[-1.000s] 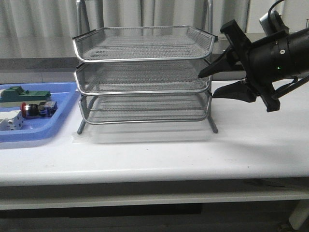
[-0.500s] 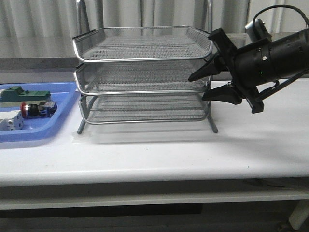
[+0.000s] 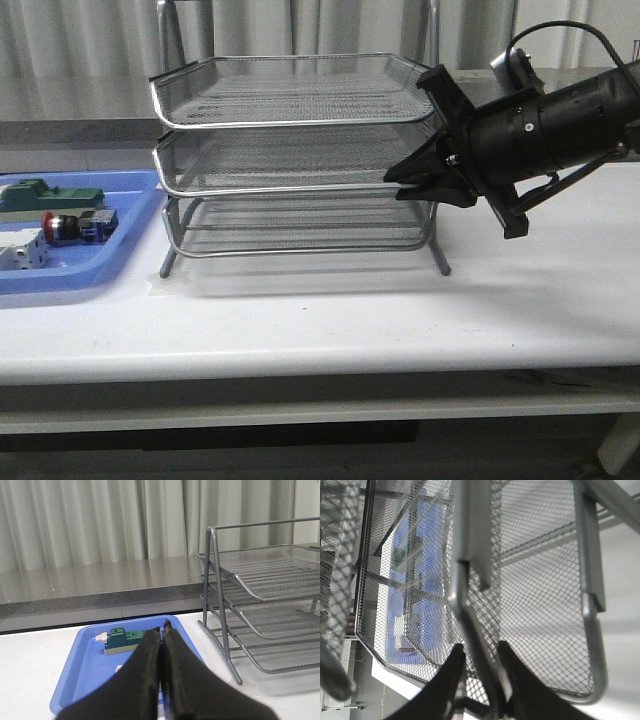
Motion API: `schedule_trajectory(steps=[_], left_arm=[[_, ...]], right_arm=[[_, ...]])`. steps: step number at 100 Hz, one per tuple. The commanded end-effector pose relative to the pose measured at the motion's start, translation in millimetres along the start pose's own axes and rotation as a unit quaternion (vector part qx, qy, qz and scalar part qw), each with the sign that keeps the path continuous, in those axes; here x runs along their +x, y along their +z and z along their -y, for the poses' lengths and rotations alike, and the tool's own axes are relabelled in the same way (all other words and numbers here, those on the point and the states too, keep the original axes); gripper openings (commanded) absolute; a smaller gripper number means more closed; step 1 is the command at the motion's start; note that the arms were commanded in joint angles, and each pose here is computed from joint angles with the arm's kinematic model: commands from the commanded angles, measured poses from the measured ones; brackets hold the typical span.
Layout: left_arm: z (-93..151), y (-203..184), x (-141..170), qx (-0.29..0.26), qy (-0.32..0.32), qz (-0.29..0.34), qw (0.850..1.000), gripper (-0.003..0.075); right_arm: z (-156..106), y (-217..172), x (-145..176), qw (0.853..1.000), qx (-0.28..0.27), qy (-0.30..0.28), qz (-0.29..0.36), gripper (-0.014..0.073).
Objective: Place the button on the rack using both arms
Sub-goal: 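Pull the middle mesh tray out toward the robot with the right gripper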
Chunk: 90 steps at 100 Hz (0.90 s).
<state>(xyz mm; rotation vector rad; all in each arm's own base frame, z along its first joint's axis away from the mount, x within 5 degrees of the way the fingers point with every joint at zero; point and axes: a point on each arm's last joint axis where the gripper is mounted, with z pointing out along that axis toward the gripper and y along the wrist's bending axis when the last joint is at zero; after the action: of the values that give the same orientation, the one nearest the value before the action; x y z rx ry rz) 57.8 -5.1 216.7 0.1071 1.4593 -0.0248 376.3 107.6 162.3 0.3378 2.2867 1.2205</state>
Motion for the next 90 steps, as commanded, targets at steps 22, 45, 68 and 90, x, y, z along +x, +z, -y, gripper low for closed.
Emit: schedule_trajectory(steps=[22,45,68,90], left_arm=[[1,1,12,-0.001,-0.009,0.008,1.0,-0.0021],[1,1,12,-0.001,-0.009,0.008,1.0,-0.0021],[1,1,12,-0.001,-0.009,0.008,1.0,-0.0021],[1,1,12,-0.001,-0.009,0.008,1.0,-0.0021]], right_arm=[[-31,-9,-9,0.998,-0.067,-0.004,0.022,0.012],[-27,-5,18,0.996,-0.079,0.004,-0.029,0.012],[-19,-9,50,0.995,-0.068,0.003,-0.069,0.012],[-10,-28,75,0.995,-0.05,-0.002,-0.083,0.012]])
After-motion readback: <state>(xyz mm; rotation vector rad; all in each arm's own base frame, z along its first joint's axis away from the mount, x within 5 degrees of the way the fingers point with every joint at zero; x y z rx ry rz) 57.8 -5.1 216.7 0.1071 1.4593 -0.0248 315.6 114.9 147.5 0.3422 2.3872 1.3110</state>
